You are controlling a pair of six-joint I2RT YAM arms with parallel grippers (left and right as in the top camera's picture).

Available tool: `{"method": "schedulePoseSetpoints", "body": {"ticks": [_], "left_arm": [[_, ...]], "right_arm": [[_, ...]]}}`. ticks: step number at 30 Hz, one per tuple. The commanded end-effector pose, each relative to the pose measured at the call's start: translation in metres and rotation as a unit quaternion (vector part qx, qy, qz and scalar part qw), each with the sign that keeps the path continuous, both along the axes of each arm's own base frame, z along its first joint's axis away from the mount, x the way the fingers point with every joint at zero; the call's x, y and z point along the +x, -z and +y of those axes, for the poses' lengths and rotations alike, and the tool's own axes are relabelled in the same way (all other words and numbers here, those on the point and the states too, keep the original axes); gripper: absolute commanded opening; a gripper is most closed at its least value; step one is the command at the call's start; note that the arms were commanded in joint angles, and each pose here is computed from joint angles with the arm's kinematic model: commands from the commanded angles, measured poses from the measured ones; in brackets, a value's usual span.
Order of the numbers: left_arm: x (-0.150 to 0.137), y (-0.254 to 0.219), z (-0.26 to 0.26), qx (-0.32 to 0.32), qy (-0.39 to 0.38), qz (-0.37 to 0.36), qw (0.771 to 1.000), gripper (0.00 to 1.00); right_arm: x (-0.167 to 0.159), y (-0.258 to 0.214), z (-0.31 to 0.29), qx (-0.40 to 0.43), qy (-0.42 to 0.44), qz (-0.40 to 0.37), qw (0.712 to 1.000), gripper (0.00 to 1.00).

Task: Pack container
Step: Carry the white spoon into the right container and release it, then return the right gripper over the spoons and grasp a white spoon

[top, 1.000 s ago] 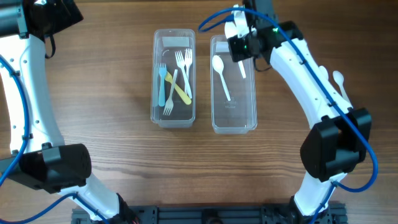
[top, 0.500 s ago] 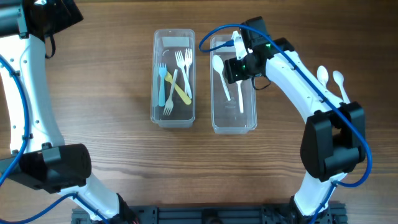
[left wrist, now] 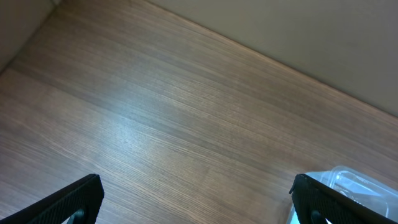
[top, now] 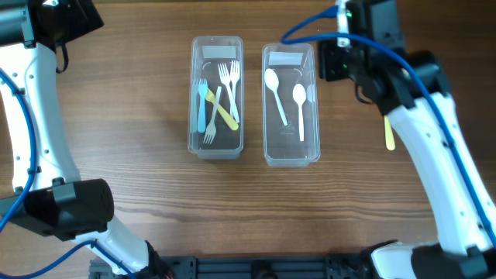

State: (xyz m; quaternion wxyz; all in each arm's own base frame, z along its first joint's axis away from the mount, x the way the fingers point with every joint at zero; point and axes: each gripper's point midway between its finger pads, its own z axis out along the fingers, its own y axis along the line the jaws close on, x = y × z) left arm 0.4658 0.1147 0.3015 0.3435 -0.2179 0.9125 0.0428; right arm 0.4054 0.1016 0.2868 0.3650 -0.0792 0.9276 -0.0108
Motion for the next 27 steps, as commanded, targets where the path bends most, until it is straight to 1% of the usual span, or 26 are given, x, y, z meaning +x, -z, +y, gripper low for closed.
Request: {"method": "schedulePoseSetpoints", "body": {"ticks": [1, 6, 12, 16, 21, 22, 25, 27], "left_arm": [[-0.001, -0.002, 0.004, 0.01, 0.002, 0.0, 1.0, 1.0], [-0.001, -0.002, 0.004, 0.01, 0.002, 0.0, 1.0, 1.0], [-0.001, -0.002, 0.004, 0.01, 0.002, 0.0, 1.0, 1.0], [-0.001, -0.002, 0.004, 0.01, 0.002, 0.0, 1.0, 1.0], [-0.001, -0.002, 0.004, 0.01, 0.002, 0.0, 1.0, 1.0], [-0.001, -0.002, 0.004, 0.01, 0.002, 0.0, 1.0, 1.0], [-0.001, -0.002, 0.004, 0.01, 0.002, 0.0, 1.0, 1.0], [-0.001, -0.002, 0.004, 0.01, 0.002, 0.0, 1.0, 1.0]], "right_arm": [[-0.027, -0.006, -0.038, -0.038, 0.073, 0.021, 0.996, 0.66], [-0.045, 0.013, -0.08, -0.065, 0.145, 0.078, 0.984, 0.66], [-0.048, 0.018, -0.136, -0.038, 0.22, 0.095, 0.97, 0.62], [-0.046, 0.032, -0.16, -0.022, 0.225, 0.121, 0.967, 0.61], [-0.047, 0.082, -0.184, -0.044, 0.224, 0.192, 0.955, 0.62], [-0.046, 0.094, -0.186, -0.041, 0.225, 0.204, 0.952, 0.62], [-0.037, 0.141, -0.175, -0.012, 0.183, 0.242, 0.953, 0.62], [-0.036, 0.173, -0.172, -0.007, 0.179, 0.268, 0.947, 0.62]]}}
